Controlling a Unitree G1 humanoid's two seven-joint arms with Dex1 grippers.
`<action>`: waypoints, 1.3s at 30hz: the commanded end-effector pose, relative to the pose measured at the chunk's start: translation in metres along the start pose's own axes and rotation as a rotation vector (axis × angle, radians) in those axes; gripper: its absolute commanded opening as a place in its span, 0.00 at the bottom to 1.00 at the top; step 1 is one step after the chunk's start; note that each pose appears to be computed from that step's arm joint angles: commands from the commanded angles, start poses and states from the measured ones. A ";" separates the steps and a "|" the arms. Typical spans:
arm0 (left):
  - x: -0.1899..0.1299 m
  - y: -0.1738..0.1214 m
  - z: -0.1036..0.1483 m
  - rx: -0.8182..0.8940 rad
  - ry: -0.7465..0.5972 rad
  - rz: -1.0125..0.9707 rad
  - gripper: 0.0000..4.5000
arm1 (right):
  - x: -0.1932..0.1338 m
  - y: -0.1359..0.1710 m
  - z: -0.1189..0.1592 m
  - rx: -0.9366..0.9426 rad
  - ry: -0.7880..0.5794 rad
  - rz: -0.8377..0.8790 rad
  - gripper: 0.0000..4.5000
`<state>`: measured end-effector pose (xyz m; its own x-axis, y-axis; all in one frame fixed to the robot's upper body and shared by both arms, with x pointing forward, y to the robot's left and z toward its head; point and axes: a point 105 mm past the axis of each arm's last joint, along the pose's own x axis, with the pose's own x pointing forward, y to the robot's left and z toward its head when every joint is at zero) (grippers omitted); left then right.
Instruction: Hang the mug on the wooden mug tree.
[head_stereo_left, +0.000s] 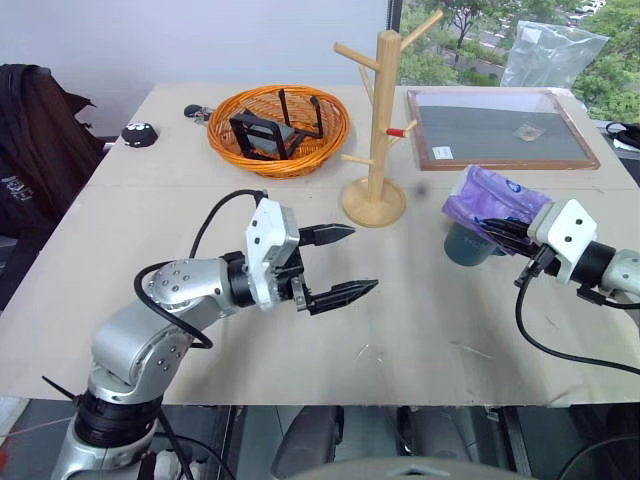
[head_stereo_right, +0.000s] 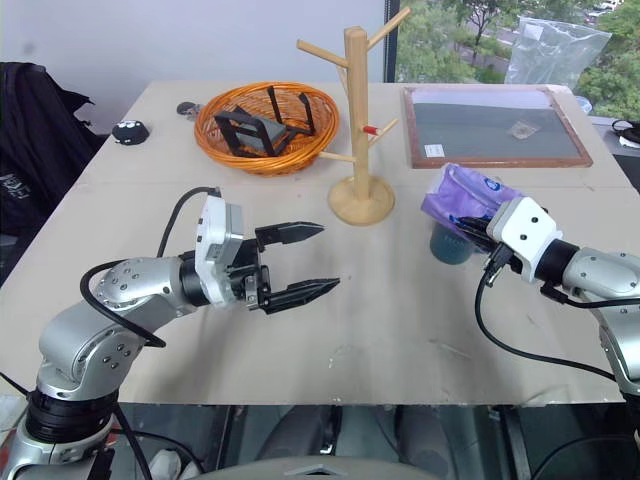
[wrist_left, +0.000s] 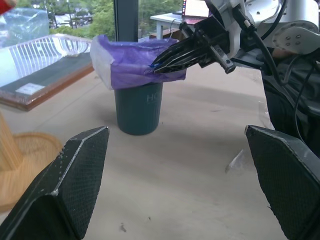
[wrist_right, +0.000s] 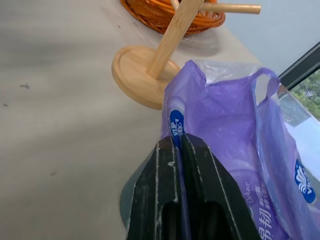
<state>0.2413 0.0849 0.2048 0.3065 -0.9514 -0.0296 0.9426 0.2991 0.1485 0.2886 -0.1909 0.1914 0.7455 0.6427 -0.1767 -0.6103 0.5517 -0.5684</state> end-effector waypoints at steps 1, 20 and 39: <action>0.005 -0.008 0.010 0.023 -0.027 -0.063 1.00 | -0.027 -0.028 0.012 -0.071 0.014 -0.116 0.01; 0.023 -0.006 0.008 0.031 -0.019 -0.165 1.00 | -0.087 -0.027 -0.054 0.161 0.182 -0.317 0.12; 0.021 -0.008 0.007 0.040 -0.016 -0.117 1.00 | 0.002 -0.006 -0.096 0.477 0.038 -0.507 0.43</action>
<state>0.2461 0.0628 0.2003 0.2062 -0.9770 -0.0539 0.9705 0.1971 0.1387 0.3160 -0.2439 0.1082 0.9697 0.2361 -0.0621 -0.2430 0.9582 -0.1509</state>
